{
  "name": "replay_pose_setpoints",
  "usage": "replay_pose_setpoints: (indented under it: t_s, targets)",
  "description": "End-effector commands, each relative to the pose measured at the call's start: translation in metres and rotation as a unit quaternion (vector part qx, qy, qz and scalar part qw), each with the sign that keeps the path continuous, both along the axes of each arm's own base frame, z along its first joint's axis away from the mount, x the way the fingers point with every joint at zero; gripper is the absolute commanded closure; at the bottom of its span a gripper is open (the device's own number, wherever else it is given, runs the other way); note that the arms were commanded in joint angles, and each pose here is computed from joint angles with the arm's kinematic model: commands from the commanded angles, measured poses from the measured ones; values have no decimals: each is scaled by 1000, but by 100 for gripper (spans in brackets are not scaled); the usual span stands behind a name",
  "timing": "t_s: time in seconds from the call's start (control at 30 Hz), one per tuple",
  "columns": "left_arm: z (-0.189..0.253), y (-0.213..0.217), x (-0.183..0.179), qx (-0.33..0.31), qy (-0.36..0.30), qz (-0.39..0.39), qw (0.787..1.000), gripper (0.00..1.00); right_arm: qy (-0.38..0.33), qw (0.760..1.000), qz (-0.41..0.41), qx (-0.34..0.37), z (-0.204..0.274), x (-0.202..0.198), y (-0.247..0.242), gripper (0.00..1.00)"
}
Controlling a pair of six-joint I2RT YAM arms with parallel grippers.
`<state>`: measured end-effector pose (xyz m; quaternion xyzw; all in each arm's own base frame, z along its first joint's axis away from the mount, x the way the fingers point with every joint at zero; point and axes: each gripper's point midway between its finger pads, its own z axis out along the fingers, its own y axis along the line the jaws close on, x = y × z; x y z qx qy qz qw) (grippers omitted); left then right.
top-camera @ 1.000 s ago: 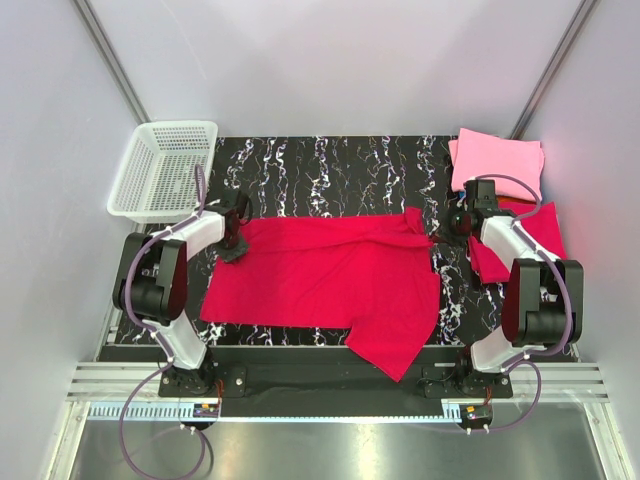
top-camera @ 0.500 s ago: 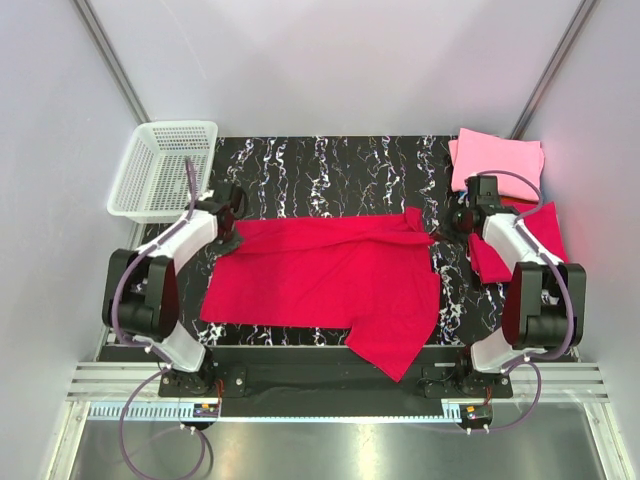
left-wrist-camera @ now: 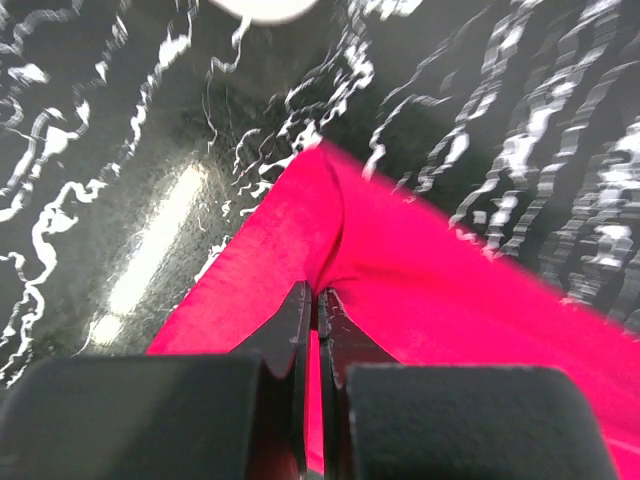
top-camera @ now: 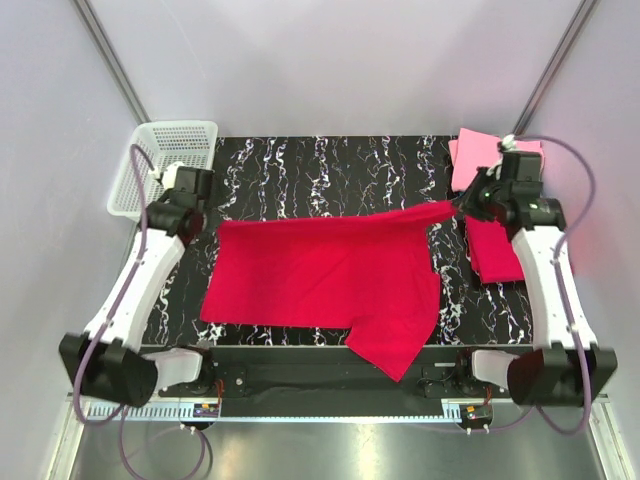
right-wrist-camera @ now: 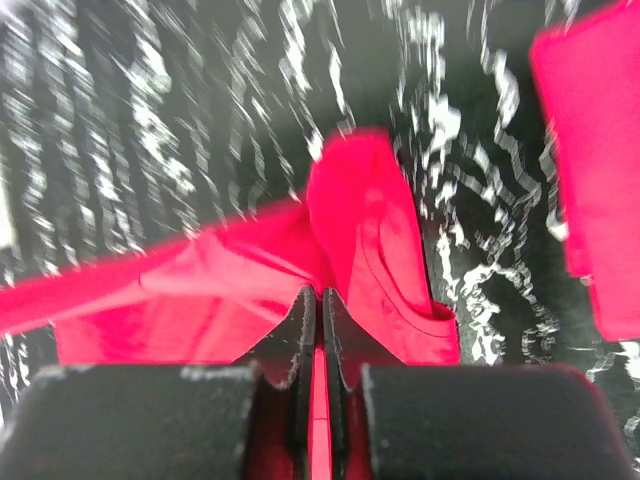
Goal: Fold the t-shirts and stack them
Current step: Fold the tshirt
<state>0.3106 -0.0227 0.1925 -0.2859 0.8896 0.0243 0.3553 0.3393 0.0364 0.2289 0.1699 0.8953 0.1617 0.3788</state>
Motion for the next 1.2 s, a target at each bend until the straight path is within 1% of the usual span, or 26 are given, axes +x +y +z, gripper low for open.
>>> replay_pose_setpoints:
  t_s: [0.0, 0.03, 0.07, 0.1, 0.13, 0.2, 0.23, 0.37, 0.4, 0.43, 0.53, 0.57, 0.6, 0.67, 0.7, 0.77, 0.83, 0.93, 1.0, 1.03, 1.07, 1.1, 1.13, 1.17]
  targets:
    - [66, 9, -15, 11, -71, -8, 997, 100, -82, 995, -21, -44, 81, -31, -15, 100]
    - [84, 10, -25, 5, -99, -11, 995, 100, -101, 994, -23, -47, 104, -41, -15, 100]
    - [91, 9, -33, -1, -104, -17, 994, 100, -124, 991, -23, -51, 122, -53, -16, 100]
    - [109, 9, -38, -4, -125, -26, 992, 100, -139, 989, -23, -53, 135, -61, -15, 100]
    - [122, 10, -54, -9, -140, -29, 990, 100, -160, 985, -22, -57, 158, -75, -15, 100]
    - [148, 8, -69, -21, -173, -47, 984, 100, -191, 979, -23, -64, 183, -95, -16, 100]
    - [157, 7, -77, -25, -185, -53, 981, 100, -212, 975, -23, -69, 203, -109, -16, 100]
    - [192, 5, -113, -41, -235, -83, 968, 100, -272, 958, -20, -87, 253, -145, -17, 100]
    - [204, 5, -118, -42, -251, -88, 963, 100, -282, 955, -21, -90, 262, -150, -17, 100]
    - [209, 3, -122, -44, -257, -96, 961, 100, -307, 947, -21, -95, 280, -163, -17, 100]
    - [226, 0, -120, -41, -269, -112, 956, 100, -328, 940, -18, -93, 301, -168, -15, 100]
    - [230, -4, -118, -44, -269, -120, 955, 100, -325, 941, -18, -89, 301, -162, -14, 100]
    - [223, -7, -105, -43, -249, -123, 960, 100, -321, 943, -20, -84, 298, -157, -14, 100]
    - [208, -9, -88, -41, -217, -118, 968, 100, -289, 955, -23, -66, 273, -127, -13, 100]
    - [194, -13, -73, -40, -187, -119, 974, 100, -257, 964, -18, -58, 244, -103, -12, 100]
    - [174, -17, -56, -39, -150, -121, 981, 100, -208, 977, -6, -37, 208, -72, -6, 100]
    - [154, -20, -39, -35, -113, -120, 986, 100, -170, 985, -1, -27, 170, -41, -4, 100]
    - [137, -12, -24, -11, -89, -96, 991, 100, -119, 993, 8, -13, 125, 2, -1, 100]
    - [126, -8, -19, -1, -74, -86, 994, 100, -100, 995, 21, 0, 104, 17, 5, 100]
    - [121, -6, -18, 3, -68, -80, 995, 100, -78, 997, 25, 13, 88, 24, 8, 100]
    - [111, -6, -19, 5, -53, -79, 995, 100, -64, 996, 46, 35, 77, 25, 18, 100]
    - [106, -6, -19, 4, -48, -77, 996, 100, -40, 996, 60, 54, 51, 25, 27, 100]
    - [101, -6, -19, 1, -47, -75, 996, 100, -19, 993, 82, 88, 36, 24, 40, 100]
    - [91, -7, -24, -4, -38, -75, 996, 100, -2, 991, 86, 100, 19, 21, 46, 100]
